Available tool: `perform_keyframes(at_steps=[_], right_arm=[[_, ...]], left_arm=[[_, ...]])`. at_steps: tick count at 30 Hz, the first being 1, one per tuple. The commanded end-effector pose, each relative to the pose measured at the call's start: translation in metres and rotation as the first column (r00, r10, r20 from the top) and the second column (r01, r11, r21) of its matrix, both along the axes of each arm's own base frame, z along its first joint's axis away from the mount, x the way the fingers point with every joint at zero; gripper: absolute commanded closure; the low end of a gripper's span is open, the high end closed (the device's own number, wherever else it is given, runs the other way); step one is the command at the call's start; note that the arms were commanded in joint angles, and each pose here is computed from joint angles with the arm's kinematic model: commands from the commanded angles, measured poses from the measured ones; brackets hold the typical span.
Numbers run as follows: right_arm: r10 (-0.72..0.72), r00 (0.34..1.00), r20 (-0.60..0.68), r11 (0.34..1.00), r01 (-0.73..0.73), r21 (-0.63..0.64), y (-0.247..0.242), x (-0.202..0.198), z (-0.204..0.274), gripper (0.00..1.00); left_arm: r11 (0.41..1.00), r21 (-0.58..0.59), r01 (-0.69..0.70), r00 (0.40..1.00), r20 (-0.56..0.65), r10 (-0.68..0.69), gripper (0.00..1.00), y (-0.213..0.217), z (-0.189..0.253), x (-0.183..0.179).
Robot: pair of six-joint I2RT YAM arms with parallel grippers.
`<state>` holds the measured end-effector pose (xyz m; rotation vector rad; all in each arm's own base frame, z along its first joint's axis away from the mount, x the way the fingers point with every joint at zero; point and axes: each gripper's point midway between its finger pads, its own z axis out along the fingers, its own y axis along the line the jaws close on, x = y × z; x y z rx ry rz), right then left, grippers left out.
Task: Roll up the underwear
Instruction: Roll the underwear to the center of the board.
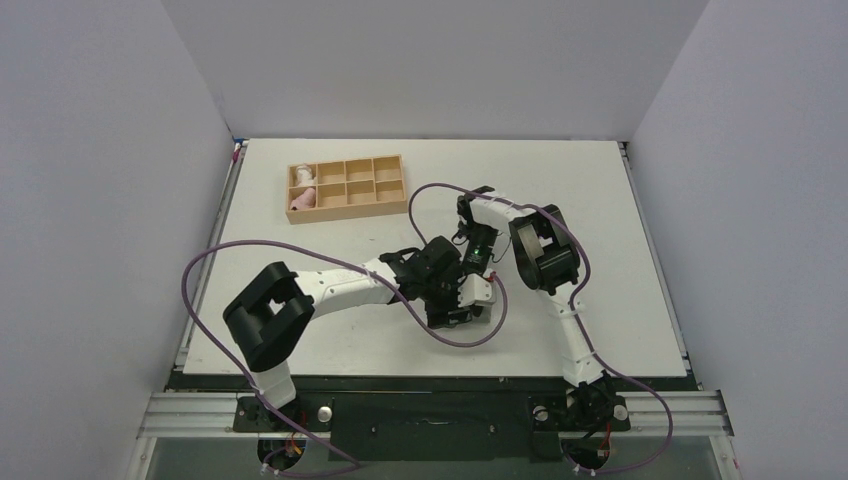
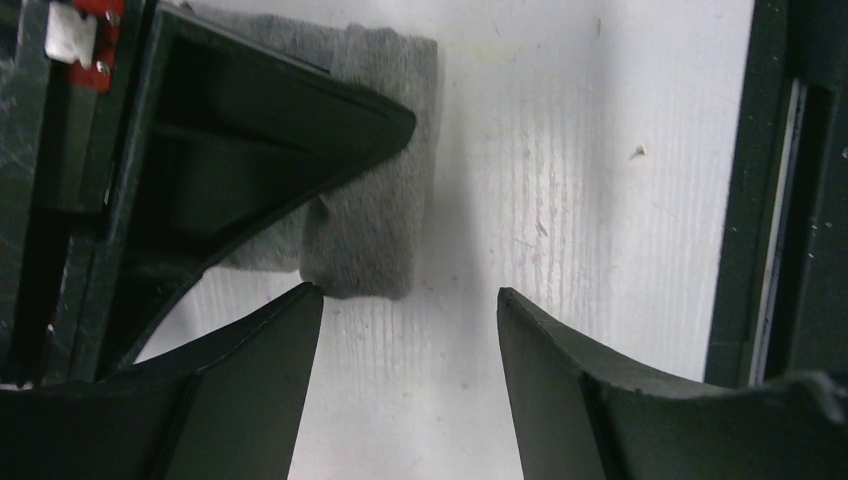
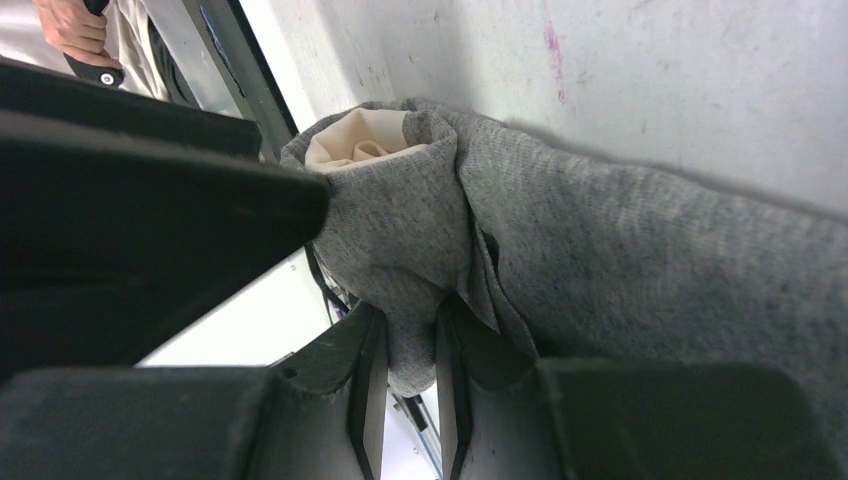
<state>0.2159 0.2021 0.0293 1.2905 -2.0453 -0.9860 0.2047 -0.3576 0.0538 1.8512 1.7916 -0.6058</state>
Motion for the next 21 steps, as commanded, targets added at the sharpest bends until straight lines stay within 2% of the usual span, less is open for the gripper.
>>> perform_keyframes(at_steps=[1, 21], right_arm=[[0.054, 0.994, 0.091, 0.998, -0.058, 0.034, 0.006, 0.014, -0.029, 1.0], [0.056, 0.994, 0.09, 0.998, -0.059, 0.038, 0.006, 0.013, -0.029, 1.0]], left_arm=[[0.996, -0.093, 0.015, 0.992, 0.124, -0.003, 0.37, -0.029, 0.019, 0.021], [0.996, -0.094, 0.006, 0.995, 0.099, 0.003, 0.38, -0.045, -0.023, 0.019]])
